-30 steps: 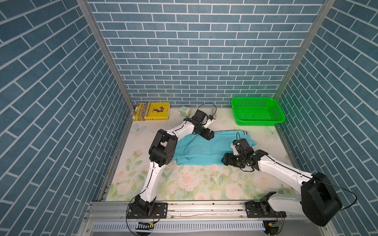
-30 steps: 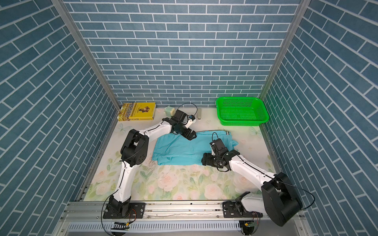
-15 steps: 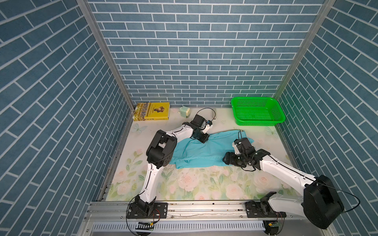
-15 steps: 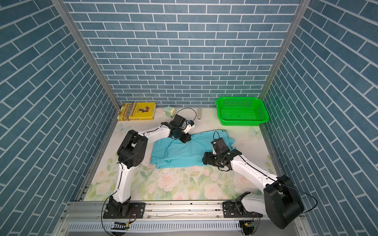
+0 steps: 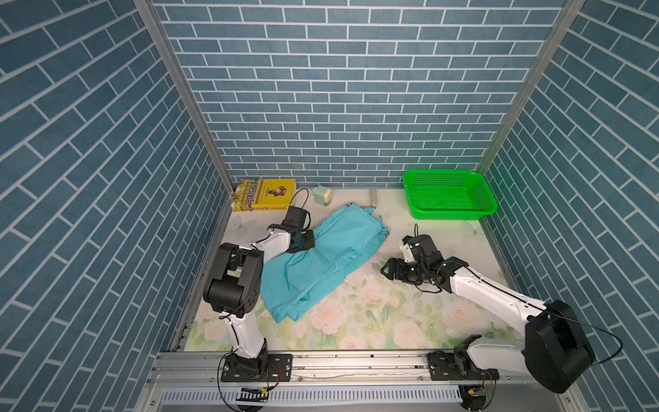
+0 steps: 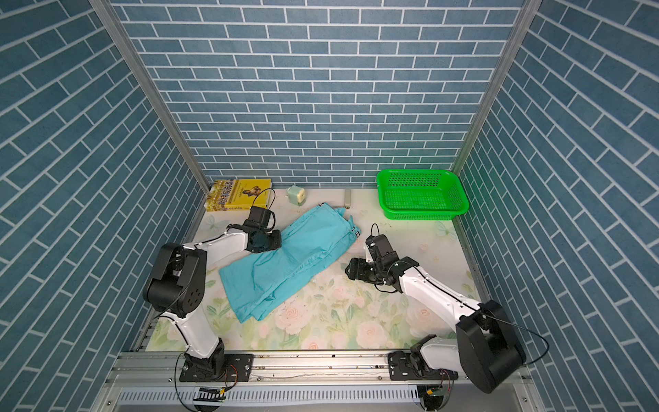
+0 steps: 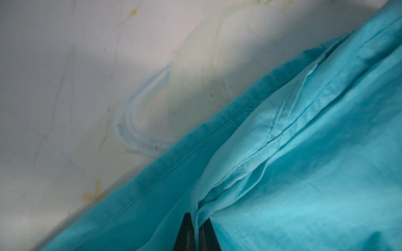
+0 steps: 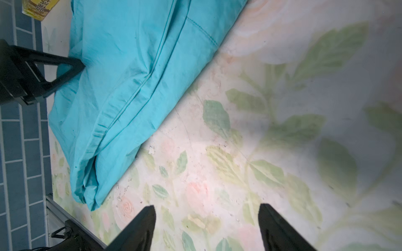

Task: Roll up the long pants
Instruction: Adjust the long pant at the center of the board.

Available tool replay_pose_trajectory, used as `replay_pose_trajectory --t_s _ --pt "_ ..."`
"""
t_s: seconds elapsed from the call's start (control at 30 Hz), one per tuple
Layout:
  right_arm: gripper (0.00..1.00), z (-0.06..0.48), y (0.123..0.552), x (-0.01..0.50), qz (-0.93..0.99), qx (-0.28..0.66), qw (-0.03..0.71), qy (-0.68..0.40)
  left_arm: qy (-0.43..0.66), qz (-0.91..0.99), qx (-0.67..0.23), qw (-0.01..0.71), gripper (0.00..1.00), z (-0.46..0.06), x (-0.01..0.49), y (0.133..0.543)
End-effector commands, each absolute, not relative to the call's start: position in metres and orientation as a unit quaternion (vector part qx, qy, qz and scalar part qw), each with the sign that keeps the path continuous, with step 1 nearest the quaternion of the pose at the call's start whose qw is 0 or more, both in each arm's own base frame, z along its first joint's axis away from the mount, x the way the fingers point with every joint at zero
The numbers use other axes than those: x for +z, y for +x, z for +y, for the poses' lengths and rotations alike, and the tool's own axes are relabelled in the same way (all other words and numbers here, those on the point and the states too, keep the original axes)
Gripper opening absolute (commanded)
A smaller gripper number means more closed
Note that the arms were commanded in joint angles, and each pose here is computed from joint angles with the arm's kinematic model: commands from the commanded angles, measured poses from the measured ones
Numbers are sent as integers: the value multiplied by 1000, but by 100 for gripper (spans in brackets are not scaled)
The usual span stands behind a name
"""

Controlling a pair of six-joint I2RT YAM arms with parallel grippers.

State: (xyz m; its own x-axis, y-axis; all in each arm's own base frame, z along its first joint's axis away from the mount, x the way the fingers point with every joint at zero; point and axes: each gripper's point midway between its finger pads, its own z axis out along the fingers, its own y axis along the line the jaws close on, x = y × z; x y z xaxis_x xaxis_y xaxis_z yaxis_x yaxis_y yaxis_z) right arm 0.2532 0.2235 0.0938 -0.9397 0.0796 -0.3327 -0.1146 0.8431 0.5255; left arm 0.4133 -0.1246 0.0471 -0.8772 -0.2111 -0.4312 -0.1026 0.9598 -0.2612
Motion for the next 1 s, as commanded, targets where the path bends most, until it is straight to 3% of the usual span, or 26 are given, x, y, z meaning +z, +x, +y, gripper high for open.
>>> replay_pose_trajectory --t_s 0.0,0.27,0.53,0.6,0.67,0.77,0.87,0.97 --pt "78 261 277 109 924 329 191 -15 -171 947 -128 239 0 -121 54 413" --pt "80 318 332 97 908 364 209 -12 -221 927 -192 234 0 -140 58 411" --pt "79 343 385 74 924 317 212 -10 -213 930 -200 222 0 -149 53 405" --pt "79 344 398 72 928 301 218 -11 -211 931 -197 223 12 -147 54 404" --pt "79 343 412 63 935 281 214 -11 -205 933 -198 220 35 -148 54 400" --pt "79 342 433 60 937 268 224 -11 -191 937 -198 214 59 -153 53 395" --pt "79 339 451 58 938 257 231 -14 -168 944 -191 210 72 -163 53 385" --pt "79 338 466 51 939 248 237 -21 -154 948 -190 203 76 -171 51 373"
